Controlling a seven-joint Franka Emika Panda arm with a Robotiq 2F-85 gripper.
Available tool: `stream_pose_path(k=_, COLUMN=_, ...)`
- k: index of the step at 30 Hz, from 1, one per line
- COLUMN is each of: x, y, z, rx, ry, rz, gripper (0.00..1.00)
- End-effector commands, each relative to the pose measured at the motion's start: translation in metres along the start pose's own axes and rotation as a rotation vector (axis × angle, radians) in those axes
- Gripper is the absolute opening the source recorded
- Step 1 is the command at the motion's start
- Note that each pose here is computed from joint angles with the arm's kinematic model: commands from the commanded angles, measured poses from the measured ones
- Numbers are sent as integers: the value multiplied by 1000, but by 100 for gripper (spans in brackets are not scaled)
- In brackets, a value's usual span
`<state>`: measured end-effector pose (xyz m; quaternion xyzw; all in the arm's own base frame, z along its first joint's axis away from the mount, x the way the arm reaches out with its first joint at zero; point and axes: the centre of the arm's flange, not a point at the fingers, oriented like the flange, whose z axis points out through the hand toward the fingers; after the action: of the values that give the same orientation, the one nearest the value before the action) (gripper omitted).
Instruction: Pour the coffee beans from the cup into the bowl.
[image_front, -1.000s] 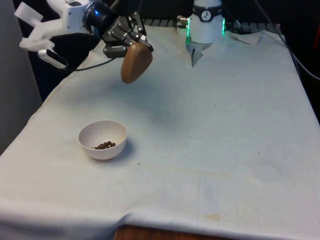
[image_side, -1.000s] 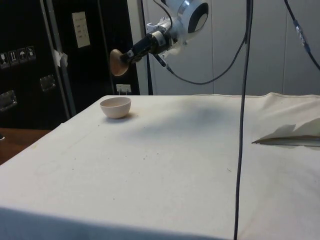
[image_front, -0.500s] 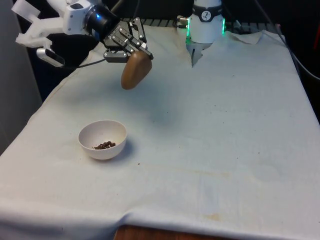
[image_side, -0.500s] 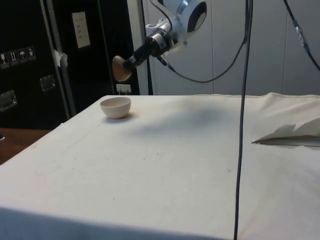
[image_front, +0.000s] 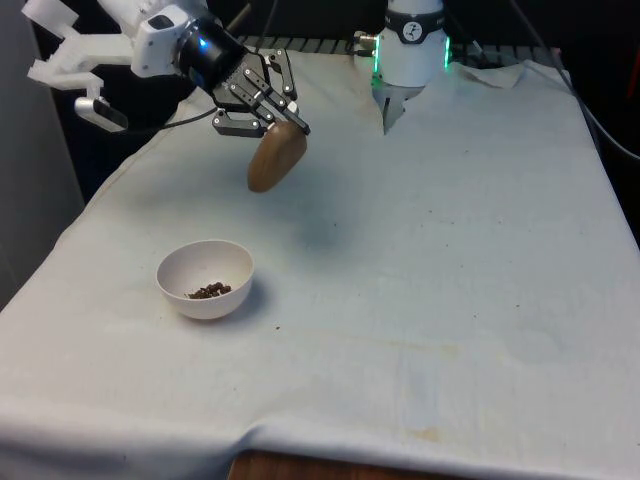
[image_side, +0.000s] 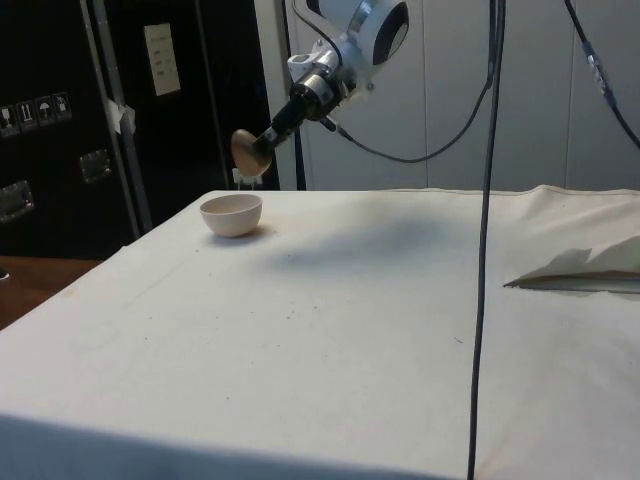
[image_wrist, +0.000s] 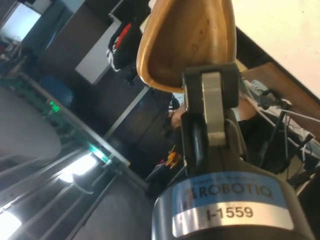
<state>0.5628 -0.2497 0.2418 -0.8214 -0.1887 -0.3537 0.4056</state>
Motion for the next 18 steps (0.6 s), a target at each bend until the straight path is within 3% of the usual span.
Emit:
stream_pose_path(k=1, x=-1, y=0, z=1, rx=-18, ry=-21, rz=12, gripper=0)
stream_pose_path(k=4, x=-1, y=1, z=2, rx=-27, ry=-39, rz=21, gripper=0)
stream_pose_path(k=5, x=-1, y=1, z=1, rx=-14, ry=-25, rz=14, gripper=0)
stream_pose_path(k=8, x=-2, y=2, z=2, rx=-41, ry=-60, rz=32, gripper=0)
stream_pose_path(k=12, x=-4, y=3, z=2, rx=-56, ry=-83, rz=43, gripper=0)
stream_pose_path(k=13, x=-4, y=3, z=3, rx=-41, ry=-71, rz=36, gripper=0)
stream_pose_path(k=14, x=-4, y=3, z=3, rx=-62, ry=-94, rz=48, gripper=0)
stream_pose_path(k=18, x=-6, y=4, z=3, rx=-77, ry=-118, rz=60, gripper=0)
